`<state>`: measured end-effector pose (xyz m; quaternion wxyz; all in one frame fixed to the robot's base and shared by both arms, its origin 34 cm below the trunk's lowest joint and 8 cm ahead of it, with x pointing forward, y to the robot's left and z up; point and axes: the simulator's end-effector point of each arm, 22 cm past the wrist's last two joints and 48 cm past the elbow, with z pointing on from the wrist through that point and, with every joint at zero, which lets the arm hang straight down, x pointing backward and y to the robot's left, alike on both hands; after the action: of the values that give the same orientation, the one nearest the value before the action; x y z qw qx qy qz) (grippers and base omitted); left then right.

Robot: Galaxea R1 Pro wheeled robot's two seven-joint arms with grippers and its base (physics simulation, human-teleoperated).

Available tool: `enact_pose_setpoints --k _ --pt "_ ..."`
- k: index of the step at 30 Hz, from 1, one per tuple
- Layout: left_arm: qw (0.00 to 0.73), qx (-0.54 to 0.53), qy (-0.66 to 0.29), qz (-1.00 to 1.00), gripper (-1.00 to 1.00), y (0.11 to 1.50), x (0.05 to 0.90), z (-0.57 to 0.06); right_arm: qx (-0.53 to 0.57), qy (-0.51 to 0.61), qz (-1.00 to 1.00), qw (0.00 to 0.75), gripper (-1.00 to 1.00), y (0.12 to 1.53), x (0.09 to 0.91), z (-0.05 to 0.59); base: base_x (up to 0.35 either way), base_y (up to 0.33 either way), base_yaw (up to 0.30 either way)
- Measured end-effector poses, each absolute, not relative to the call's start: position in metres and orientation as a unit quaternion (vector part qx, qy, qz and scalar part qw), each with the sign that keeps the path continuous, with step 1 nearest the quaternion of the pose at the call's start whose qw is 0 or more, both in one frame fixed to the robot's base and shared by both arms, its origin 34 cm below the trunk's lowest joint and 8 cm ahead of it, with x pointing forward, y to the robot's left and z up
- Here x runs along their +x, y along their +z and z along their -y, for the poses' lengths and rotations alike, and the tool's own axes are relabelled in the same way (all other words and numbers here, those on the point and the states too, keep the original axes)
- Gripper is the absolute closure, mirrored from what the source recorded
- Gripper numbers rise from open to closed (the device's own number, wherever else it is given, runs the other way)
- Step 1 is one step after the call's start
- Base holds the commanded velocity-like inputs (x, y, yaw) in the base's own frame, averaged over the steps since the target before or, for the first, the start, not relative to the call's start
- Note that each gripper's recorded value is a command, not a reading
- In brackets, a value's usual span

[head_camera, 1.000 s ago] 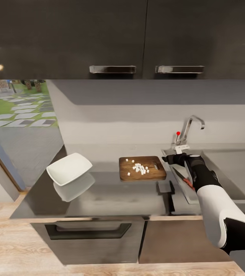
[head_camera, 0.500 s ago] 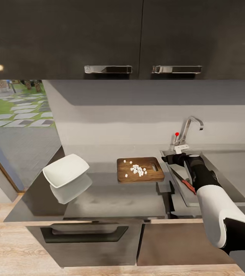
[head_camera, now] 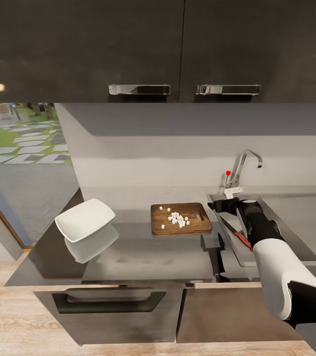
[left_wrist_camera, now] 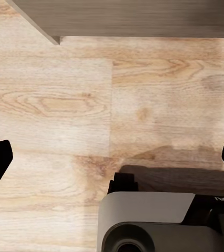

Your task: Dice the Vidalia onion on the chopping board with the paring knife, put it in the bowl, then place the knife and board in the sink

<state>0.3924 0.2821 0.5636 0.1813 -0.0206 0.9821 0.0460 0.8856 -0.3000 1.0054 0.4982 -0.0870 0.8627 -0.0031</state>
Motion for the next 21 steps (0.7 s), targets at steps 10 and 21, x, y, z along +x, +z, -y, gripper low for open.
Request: enact_pose_setpoints --k 10,21 --pt "0.181 -0.021 0.046 -0.982 -1.00 0.564 0.392 -0.282 -0.091 0.007 -0.864 0.495 -1.00 1.000 0.885 0.285 0.000 0.000 0.000" --pt "0.181 -0.021 0.046 -0.982 -1.00 0.564 0.392 -0.282 -0.096 0.023 -0.868 0.487 -1.00 0.991 0.883 0.261 0.000 0.000 0.000"
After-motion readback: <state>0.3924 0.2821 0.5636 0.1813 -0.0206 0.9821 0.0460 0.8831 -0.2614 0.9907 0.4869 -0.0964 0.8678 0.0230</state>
